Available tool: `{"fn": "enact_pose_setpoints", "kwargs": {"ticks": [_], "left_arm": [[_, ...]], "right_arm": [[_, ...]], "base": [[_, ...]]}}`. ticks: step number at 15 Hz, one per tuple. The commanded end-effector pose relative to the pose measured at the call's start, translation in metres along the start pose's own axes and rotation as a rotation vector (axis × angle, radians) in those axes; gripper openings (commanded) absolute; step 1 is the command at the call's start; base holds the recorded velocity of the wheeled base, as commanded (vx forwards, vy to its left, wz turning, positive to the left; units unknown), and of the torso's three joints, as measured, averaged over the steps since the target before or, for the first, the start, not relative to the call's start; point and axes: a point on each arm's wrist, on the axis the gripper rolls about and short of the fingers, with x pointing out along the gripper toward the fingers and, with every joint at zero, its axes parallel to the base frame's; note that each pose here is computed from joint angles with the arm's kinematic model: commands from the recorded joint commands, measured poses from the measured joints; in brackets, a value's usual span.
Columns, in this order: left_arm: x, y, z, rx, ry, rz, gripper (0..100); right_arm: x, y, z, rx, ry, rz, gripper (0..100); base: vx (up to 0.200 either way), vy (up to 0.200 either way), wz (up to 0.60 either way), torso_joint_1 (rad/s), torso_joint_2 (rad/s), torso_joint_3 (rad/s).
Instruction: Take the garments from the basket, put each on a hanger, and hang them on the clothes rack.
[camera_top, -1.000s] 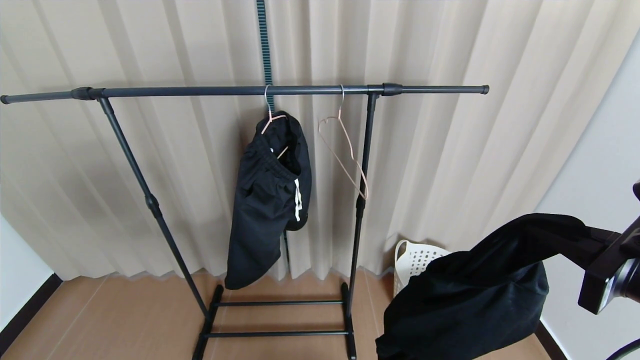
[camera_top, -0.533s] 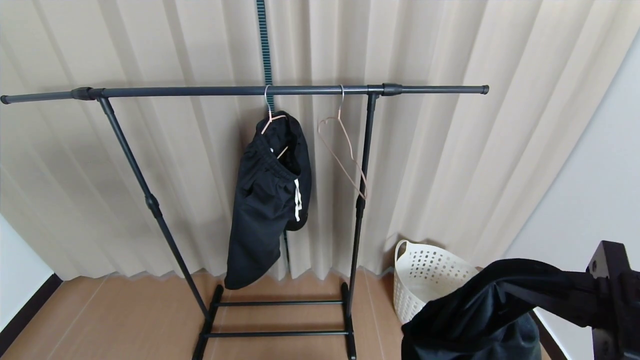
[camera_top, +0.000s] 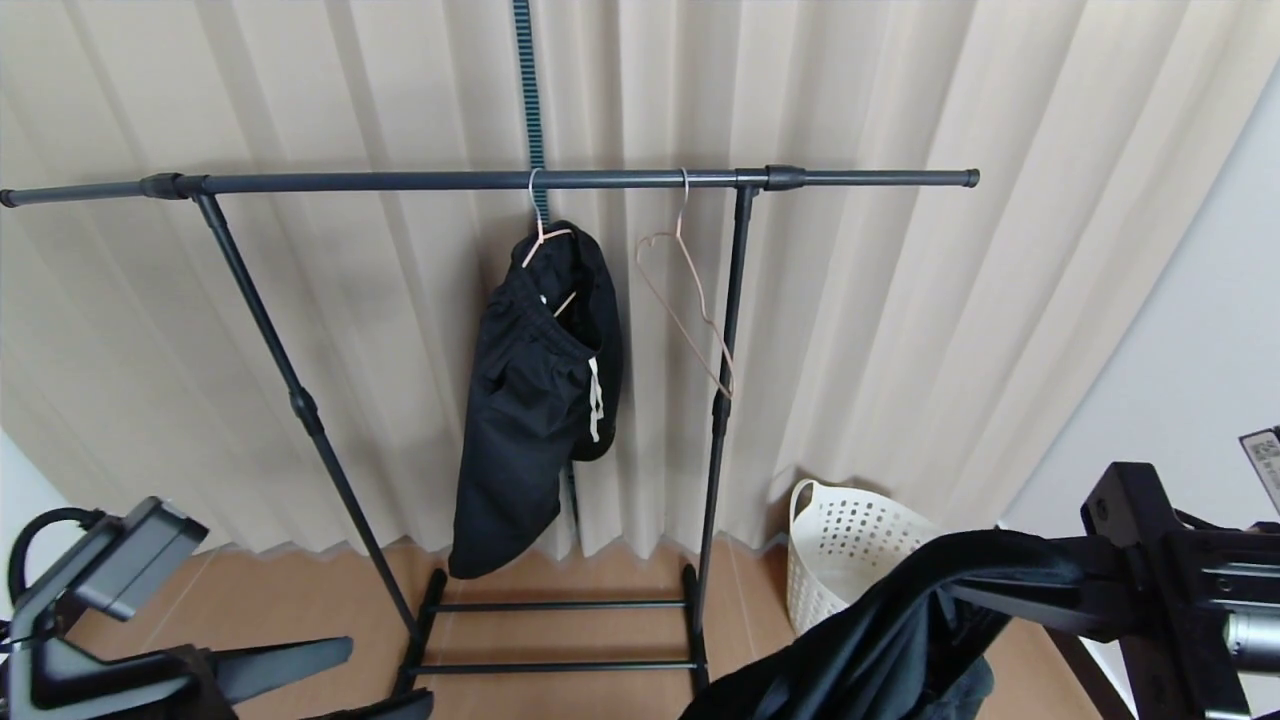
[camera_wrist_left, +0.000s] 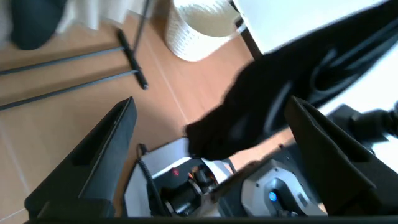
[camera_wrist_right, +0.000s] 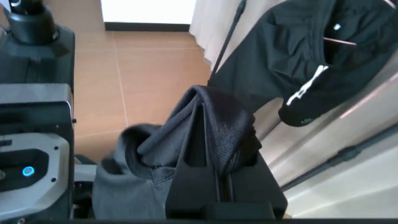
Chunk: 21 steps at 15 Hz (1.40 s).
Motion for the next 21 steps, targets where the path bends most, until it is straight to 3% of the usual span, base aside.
{"fn": "enact_pose_setpoints", "kwargs": {"ticks": [1,2,4,8,9,10,13,14,15,16,21], "left_arm": [[0.026,-0.005,0.011,0.011,0.085,-0.028,100],[0.033,-0.008,0.018,0.019,0.095,-0.039,100],[0.043,-0.013,0.025,0.035,0.108,-0.059,100],[0.058,-0.02,0.037,0.055,0.108,-0.042,100],[0.062,-0.02,0.035,0.059,0.118,-0.016,100],[0.064,-0.021,0.035,0.062,0.119,-0.002,100],[0.069,-0.024,0.036,0.079,0.104,0.0,100],[0.076,-0.026,0.038,0.082,0.109,-0.005,100],[0.078,-0.026,0.039,0.083,0.113,-0.005,100],[0.089,-0.026,0.04,0.083,0.124,-0.001,100],[0.114,-0.023,0.043,0.098,0.102,-0.011,100]], "right_arm": [[0.02,-0.013,0.003,0.006,0.01,0.04,0],[0.029,-0.017,0.009,-0.005,0.007,0.05,0],[0.045,-0.025,0.014,-0.018,0.057,-0.027,0],[0.094,-0.032,0.012,-0.115,0.4,-0.553,0],[0.098,-0.03,0.011,-0.12,0.441,-0.623,0],[0.098,-0.029,0.011,-0.12,0.44,-0.622,0],[0.089,-0.019,0.017,-0.108,0.315,-0.393,0],[0.083,-0.021,0.013,-0.077,0.202,-0.162,0],[0.082,-0.023,0.012,-0.068,0.175,-0.116,0],[0.079,-0.029,0.01,-0.048,0.112,-0.003,0],[0.086,-0.034,0.007,-0.055,0.083,0.063,0]], "base": [[0.0,0.0,0.0,0.0,0.0,0.0],[0.0,0.0,0.0,0.0,0.0,0.0],[0.0,0.0,0.0,0.0,0.0,0.0],[0.0,0.0,0.0,0.0,0.0,0.0],[0.0,0.0,0.0,0.0,0.0,0.0],[0.0,0.0,0.0,0.0,0.0,0.0],[0.0,0.0,0.0,0.0,0.0,0.0],[0.0,0.0,0.0,0.0,0.0,0.0],[0.0,0.0,0.0,0.0,0.0,0.0],[0.0,0.0,0.0,0.0,0.0,0.0],[0.0,0.0,0.0,0.0,0.0,0.0]]}}
